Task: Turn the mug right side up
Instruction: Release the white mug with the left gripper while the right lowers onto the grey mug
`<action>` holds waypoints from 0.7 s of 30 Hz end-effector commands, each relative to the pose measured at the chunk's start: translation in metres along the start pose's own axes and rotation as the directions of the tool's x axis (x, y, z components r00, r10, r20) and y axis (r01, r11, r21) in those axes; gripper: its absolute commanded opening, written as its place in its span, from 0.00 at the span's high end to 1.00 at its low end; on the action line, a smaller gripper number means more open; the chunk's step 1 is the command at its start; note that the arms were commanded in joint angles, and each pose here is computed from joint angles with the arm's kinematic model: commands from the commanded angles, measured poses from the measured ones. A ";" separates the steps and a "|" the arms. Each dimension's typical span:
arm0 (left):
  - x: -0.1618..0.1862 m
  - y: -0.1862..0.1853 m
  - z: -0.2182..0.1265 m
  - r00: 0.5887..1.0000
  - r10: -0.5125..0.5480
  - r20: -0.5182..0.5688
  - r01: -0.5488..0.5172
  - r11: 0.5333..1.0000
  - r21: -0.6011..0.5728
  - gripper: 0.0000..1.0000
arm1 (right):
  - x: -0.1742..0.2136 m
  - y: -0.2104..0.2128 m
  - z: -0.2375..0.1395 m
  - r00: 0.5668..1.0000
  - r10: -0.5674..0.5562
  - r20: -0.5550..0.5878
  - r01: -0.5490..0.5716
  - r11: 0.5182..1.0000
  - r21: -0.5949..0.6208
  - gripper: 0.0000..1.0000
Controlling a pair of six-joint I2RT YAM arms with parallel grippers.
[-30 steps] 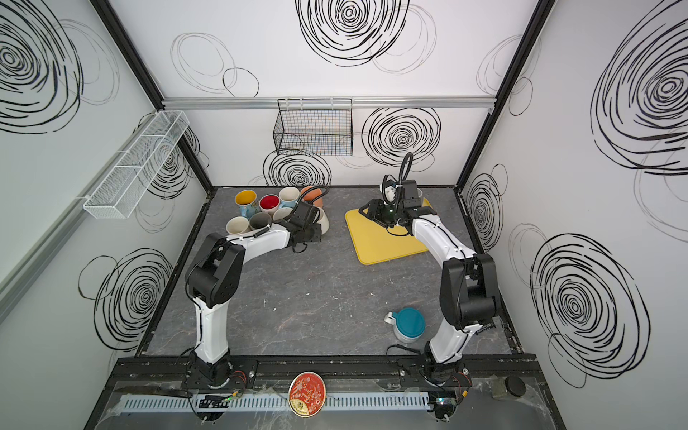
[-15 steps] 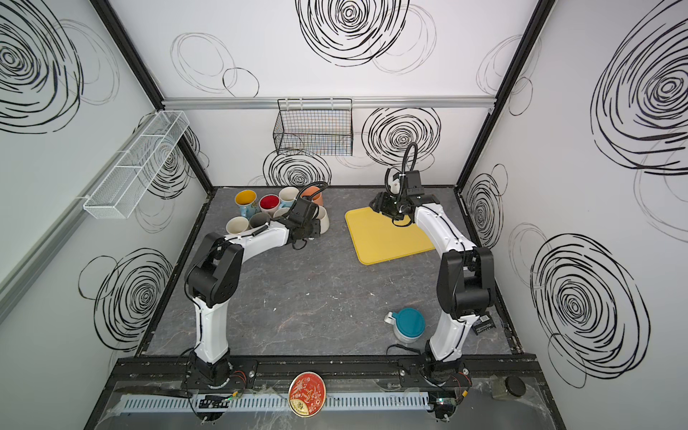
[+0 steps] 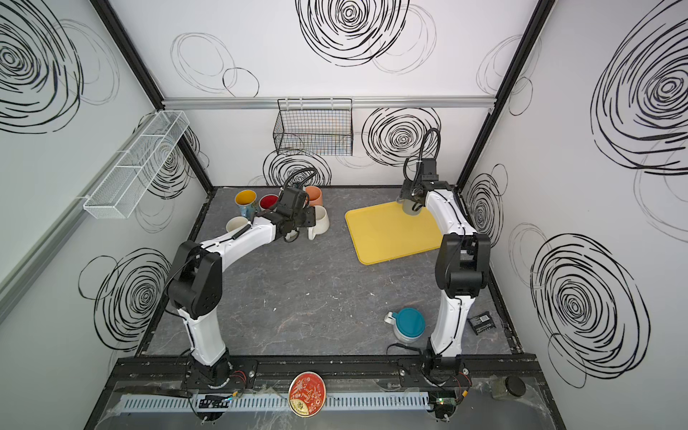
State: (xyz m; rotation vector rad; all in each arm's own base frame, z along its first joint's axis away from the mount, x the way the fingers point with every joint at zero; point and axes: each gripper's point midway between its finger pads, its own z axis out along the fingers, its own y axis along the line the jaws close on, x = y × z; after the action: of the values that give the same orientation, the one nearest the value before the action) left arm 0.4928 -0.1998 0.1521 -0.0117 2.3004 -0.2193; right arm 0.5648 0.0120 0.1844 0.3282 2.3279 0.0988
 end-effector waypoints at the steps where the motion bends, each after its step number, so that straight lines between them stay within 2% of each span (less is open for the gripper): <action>1: -0.019 -0.006 -0.013 0.999 -0.002 0.049 0.000 0.999 0.041 0.38 | -0.021 -0.013 0.009 0.999 0.003 0.034 -0.004 0.999 0.040 0.28; 9: -0.014 -0.020 -0.008 0.999 -0.008 0.032 0.005 0.995 0.097 0.38 | -0.039 -0.012 0.049 0.998 0.046 0.036 -0.044 0.999 -0.032 0.28; 14: -0.008 -0.031 -0.004 1.000 -0.007 0.023 0.004 0.992 0.130 0.38 | -0.025 -0.007 0.070 0.997 0.066 -0.038 -0.069 0.994 -0.088 0.31; 21: -0.003 -0.039 0.002 1.000 -0.010 0.008 0.009 0.987 0.157 0.38 | 0.006 -0.005 0.079 0.989 0.054 -0.139 -0.069 0.991 -0.112 0.37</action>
State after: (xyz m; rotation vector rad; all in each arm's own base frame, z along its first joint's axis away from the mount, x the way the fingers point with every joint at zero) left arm 0.4869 -0.2271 0.1552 0.0490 2.3006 -0.3582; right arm 0.6286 -0.0022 0.1371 0.3508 2.3581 0.2440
